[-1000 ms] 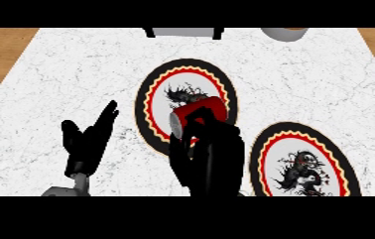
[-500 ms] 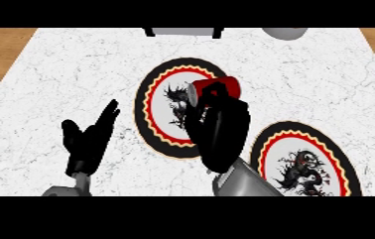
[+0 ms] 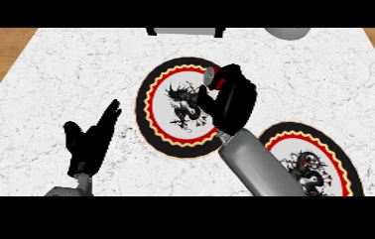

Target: Pick the can from the plate and place it in the plate

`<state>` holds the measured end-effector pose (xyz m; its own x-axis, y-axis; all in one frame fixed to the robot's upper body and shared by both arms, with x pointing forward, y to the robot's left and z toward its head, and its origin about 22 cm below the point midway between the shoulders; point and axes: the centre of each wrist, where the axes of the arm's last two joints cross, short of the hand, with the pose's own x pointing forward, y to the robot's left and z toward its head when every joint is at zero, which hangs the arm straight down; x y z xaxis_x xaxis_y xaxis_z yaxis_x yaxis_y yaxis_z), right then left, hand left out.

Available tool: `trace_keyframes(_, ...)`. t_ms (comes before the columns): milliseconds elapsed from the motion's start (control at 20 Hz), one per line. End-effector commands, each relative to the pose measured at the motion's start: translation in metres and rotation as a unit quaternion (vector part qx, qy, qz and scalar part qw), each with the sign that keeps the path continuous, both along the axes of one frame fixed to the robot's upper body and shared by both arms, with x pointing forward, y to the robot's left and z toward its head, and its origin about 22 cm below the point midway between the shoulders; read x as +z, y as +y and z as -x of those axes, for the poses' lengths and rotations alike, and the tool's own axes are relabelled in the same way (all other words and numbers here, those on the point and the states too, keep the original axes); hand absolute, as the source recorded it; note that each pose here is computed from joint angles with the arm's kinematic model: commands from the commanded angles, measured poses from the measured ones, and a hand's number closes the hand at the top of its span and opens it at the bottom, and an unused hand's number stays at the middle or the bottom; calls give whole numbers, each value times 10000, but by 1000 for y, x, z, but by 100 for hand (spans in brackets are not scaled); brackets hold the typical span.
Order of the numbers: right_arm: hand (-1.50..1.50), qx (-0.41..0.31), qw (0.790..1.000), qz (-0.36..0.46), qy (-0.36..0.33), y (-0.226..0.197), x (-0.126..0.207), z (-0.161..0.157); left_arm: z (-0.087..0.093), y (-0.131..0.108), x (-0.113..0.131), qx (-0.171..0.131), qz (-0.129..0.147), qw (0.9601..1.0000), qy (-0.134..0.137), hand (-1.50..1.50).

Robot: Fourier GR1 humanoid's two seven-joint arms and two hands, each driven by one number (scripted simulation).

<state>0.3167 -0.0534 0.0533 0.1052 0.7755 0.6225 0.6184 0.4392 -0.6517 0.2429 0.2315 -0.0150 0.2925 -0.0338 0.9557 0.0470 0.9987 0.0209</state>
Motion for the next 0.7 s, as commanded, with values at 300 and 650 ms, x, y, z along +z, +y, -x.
trace_keyframes(300, -150, 3, 9874, -993, 1234, -9, -41, -35, 13, -11, -23, -106, 76, 9996, 246, 0)
trace_keyframes(650, -150, 425, 9831, -1759, -274, -8, -29, -32, 10, -1, -12, -79, -16, 9994, 330, 0)
